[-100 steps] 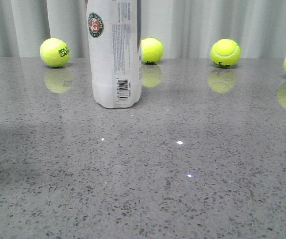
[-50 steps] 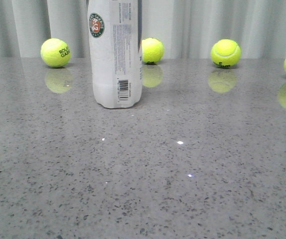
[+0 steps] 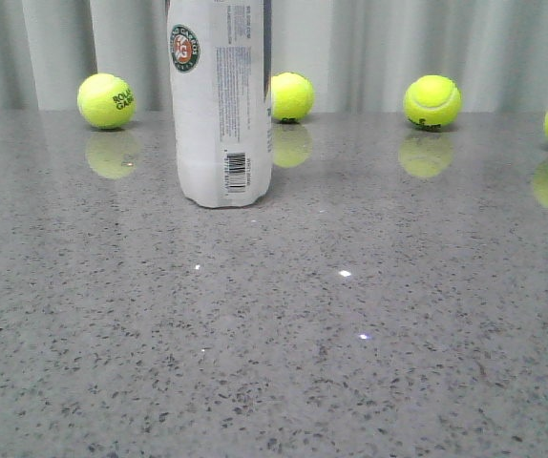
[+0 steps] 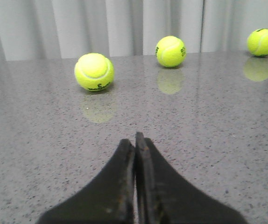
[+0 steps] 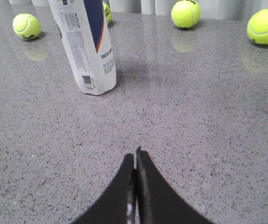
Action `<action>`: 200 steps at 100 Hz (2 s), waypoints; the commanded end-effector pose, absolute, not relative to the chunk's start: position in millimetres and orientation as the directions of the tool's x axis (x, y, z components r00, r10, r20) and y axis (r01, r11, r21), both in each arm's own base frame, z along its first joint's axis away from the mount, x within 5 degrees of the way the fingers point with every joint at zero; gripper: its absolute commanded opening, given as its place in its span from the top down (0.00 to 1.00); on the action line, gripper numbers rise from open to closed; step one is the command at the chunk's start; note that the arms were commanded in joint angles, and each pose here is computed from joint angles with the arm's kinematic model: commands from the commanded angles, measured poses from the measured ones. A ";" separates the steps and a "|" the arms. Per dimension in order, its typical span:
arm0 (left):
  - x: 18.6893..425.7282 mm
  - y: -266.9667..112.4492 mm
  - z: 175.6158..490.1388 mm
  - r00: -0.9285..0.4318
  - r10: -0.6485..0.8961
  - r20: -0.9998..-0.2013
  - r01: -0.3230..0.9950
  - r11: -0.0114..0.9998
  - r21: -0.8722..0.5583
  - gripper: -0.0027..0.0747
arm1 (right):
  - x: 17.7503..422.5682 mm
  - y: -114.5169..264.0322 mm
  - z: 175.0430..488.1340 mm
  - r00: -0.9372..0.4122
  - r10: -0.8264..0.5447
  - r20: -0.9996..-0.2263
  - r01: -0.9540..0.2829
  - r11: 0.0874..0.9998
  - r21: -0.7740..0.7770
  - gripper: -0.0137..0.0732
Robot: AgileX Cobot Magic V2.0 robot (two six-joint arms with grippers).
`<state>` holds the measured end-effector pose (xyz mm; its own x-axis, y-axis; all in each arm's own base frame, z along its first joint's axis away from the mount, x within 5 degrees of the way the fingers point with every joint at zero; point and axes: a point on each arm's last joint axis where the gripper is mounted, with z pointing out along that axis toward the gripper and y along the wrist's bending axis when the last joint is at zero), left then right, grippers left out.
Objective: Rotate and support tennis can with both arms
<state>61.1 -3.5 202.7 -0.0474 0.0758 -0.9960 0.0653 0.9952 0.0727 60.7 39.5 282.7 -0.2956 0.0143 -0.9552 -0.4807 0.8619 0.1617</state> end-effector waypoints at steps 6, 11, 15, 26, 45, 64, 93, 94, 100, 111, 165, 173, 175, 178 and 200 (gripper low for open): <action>55.5 -1.7 204.4 0.092 0.082 -0.992 0.022 0.996 0.085 0.99 | 62.6 38.6 296.8 -0.218 0.059 -0.974 -0.476 0.865 0.159 0.92; 55.0 -1.2 199.6 0.084 0.053 -0.995 0.017 0.998 0.055 0.99 | 62.6 38.6 296.8 -0.218 0.059 -0.974 -0.476 0.865 0.159 0.92; 55.4 -0.9 196.2 0.036 0.047 -0.998 0.016 0.999 0.047 0.99 | 62.6 38.6 296.8 -0.219 0.058 -0.974 -0.476 0.865 0.159 0.92; 55.5 -0.8 192.8 0.005 0.072 -0.997 0.016 0.997 0.072 0.99 | 62.6 38.6 296.9 -0.218 0.059 -0.974 -0.476 0.865 0.159 0.92; 55.4 -1.0 192.7 0.005 0.078 -0.997 0.018 0.997 0.078 0.99 | 62.6 38.6 296.9 -0.218 0.059 -0.974 -0.476 0.865 0.159 0.92; 55.4 -1.3 192.7 0.005 0.036 -0.999 0.022 0.999 0.036 0.99 | 62.6 38.6 296.9 -0.218 0.059 -0.974 -0.476 0.865 0.159 0.92; 55.4 -1.3 192.7 0.005 0.036 -0.999 0.022 0.999 0.036 0.99 | 62.6 38.6 296.9 -0.218 0.059 -0.974 -0.476 0.865 0.159 0.92; 55.4 -1.3 192.7 0.005 0.036 -0.999 0.022 0.999 0.036 0.99 | 62.6 38.6 296.9 -0.218 0.059 -0.974 -0.476 0.865 0.159 0.92; 55.4 -1.3 192.7 0.005 0.036 -0.999 0.022 0.999 0.036 0.99 | 62.6 38.6 296.9 -0.218 0.059 -0.974 -0.476 0.865 0.159 0.92; 55.4 -1.3 192.7 0.005 0.036 -0.999 0.022 0.999 0.036 0.99 | 62.6 38.6 296.9 -0.218 0.059 -0.974 -0.476 0.865 0.159 0.92; 55.4 -1.3 192.7 0.005 0.036 -0.999 0.022 0.999 0.036 0.99 | 74.3 23.6 282.5 -0.081 0.144 -0.986 -0.287 0.944 0.161 0.92; 55.4 -1.3 192.7 0.005 0.036 -0.999 0.022 0.999 0.036 0.99 | 74.4 17.3 271.5 -0.049 0.132 -0.990 -0.217 0.966 0.140 0.92; 55.4 -1.3 192.7 0.005 0.036 -0.999 0.022 0.999 0.036 0.99 | 73.9 15.8 269.8 -0.038 0.129 -0.991 -0.202 0.970 0.134 0.92; 55.4 -1.3 192.7 0.005 0.036 -0.999 0.022 0.999 0.036 0.99 | 72.8 13.9 264.5 -0.031 0.118 -0.993 -0.181 0.976 0.122 0.92; 55.4 -1.3 192.7 0.005 0.036 -0.999 0.022 0.999 0.036 0.99 | 64.3 3.0 236.0 0.016 0.094 -0.995 -0.049 0.994 0.093 0.92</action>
<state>55.9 -1.3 199.6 -0.0555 0.0467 -0.9974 0.0249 0.9987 0.0454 66.5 6.8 226.8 -0.1175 0.0973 -0.9883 -0.0856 0.9905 0.1077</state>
